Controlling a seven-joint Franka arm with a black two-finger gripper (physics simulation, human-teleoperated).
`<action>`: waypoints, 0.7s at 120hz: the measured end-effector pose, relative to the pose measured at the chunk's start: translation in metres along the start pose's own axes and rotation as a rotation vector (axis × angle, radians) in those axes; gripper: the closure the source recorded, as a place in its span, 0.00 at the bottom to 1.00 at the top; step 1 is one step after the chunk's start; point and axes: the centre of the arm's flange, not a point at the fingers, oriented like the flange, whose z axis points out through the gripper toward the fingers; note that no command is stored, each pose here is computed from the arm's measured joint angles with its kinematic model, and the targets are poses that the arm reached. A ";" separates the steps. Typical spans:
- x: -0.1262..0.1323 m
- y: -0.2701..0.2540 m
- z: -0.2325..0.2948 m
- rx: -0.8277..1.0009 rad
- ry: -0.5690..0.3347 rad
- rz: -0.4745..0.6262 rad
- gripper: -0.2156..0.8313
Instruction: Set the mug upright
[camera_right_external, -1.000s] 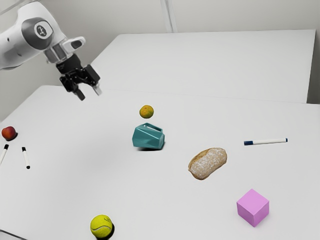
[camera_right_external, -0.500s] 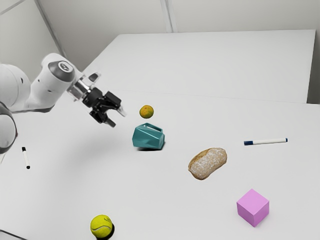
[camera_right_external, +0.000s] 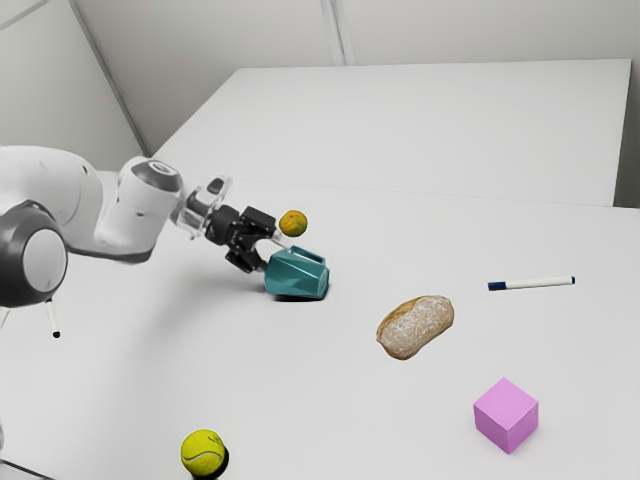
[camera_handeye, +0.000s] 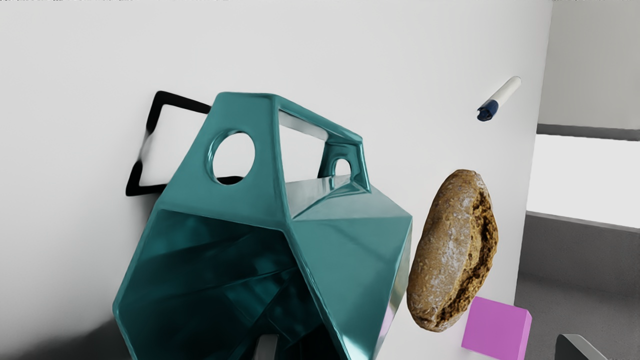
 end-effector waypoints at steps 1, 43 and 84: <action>0.000 0.000 0.000 -0.004 0.001 0.000 0.21; 0.001 0.001 0.006 -0.075 0.010 0.065 0.83; 0.000 0.027 -0.014 -0.055 0.023 0.169 0.94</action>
